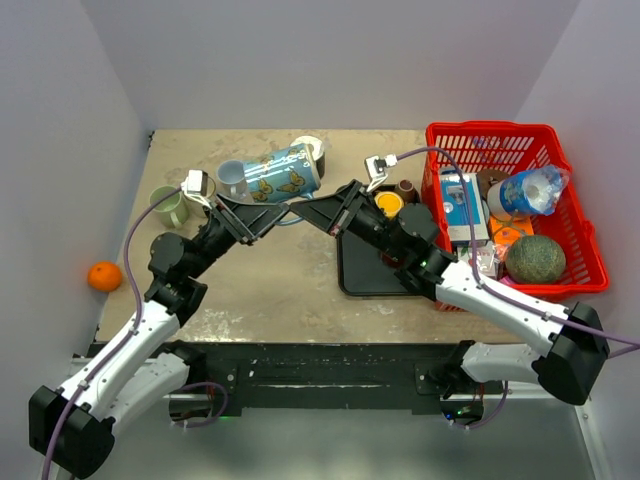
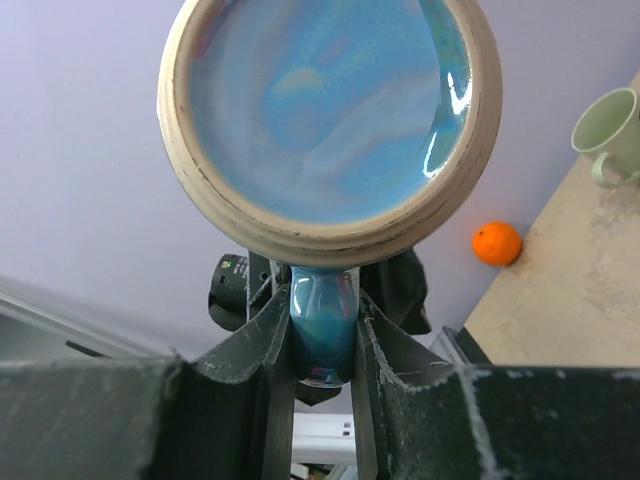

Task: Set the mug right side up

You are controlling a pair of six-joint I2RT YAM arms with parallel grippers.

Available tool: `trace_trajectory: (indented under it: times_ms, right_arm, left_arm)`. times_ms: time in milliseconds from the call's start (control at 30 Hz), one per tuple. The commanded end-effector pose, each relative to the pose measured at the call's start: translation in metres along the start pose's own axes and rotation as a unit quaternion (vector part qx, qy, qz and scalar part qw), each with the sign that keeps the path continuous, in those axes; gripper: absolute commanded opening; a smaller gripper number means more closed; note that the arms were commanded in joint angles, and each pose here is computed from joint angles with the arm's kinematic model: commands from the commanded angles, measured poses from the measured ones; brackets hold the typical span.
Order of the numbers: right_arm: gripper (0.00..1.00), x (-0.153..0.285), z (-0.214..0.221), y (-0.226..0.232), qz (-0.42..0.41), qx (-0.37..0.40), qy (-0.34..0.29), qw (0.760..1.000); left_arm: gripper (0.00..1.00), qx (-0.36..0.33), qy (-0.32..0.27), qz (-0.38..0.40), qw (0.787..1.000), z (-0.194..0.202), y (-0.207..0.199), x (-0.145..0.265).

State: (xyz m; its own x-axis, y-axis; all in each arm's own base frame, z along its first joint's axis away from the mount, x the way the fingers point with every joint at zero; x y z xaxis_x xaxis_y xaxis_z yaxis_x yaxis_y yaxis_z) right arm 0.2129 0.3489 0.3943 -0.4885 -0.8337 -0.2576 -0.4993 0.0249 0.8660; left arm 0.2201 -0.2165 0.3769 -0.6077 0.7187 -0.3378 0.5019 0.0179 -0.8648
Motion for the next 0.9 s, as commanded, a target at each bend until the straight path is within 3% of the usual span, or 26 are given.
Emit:
trace_trajectory:
  times_ms: [0, 167, 200, 300, 367, 600, 667, 700, 767, 800, 867]
  right_arm:
    - [0.0, 0.005, -0.027, 0.076, -0.135, 0.041, -0.044, 0.989]
    - [0.0, 0.003, -0.024, 0.072, -0.132, 0.037, -0.04, 0.99]
    - [0.0, 0.002, -0.024, 0.071, -0.131, 0.038, -0.04, 0.99]
    - [0.0, 0.002, -0.022, 0.071, -0.132, 0.039, -0.036, 0.99]
    - [0.0, 0.002, -0.021, 0.069, -0.125, 0.039, -0.032, 0.991]
    - [0.0, 0.001, -0.018, 0.054, -0.092, 0.05, -0.026, 0.994]
    - [0.09, -0.001, -0.016, 0.047, -0.075, 0.053, -0.022, 0.996]
    - [0.22, -0.001, -0.015, 0.043, -0.065, 0.057, -0.02, 0.996]
    - [0.33, -0.001, -0.017, 0.038, -0.054, 0.061, -0.026, 0.996]
    - [0.48, -0.001, -0.016, 0.032, -0.042, 0.061, -0.024, 0.997]
    - [0.6, -0.001, -0.019, 0.027, -0.028, 0.062, -0.032, 0.997]
  left_arm:
    - [0.46, -0.003, -0.018, 0.04, 0.999, -0.007, -0.025, 0.001]
    - [0.26, -0.007, -0.014, 0.039, 0.999, -0.006, -0.025, 0.002]
    - [0.16, -0.009, -0.013, 0.039, 0.999, -0.005, -0.024, 0.002]
    - [0.05, -0.009, -0.012, 0.033, 0.999, -0.005, -0.02, 0.001]
    - [0.0, -0.01, -0.011, 0.031, 0.999, -0.005, -0.018, 0.0]
    - [0.0, -0.033, -0.021, 0.026, 0.999, -0.009, -0.018, -0.003]
    - [0.0, -0.052, -0.028, 0.02, 0.998, -0.013, -0.018, -0.003]
    - [0.0, -0.059, -0.029, 0.017, 0.998, -0.014, -0.019, -0.004]
    - [0.0, -0.078, -0.035, 0.011, 0.996, -0.017, -0.019, -0.004]
    - [0.0, -0.083, -0.035, 0.007, 0.996, -0.018, -0.02, -0.004]
    - [0.0, -0.098, -0.036, 0.003, 0.995, -0.019, -0.019, -0.005]
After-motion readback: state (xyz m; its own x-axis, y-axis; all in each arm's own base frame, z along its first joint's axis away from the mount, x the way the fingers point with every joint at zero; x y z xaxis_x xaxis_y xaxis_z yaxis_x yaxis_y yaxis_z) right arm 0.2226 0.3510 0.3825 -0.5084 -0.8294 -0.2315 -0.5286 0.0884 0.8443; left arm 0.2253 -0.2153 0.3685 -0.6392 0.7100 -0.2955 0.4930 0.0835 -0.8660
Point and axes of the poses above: each gripper's point midway between its finger pads, its own x axis back along the fingers, its own y axis along the line the jaws close on, z = x × y, the point moved 1 cm from there along x, back along the fingers, and after that the axes turned 1 degree about x, right-handed, at the moved point
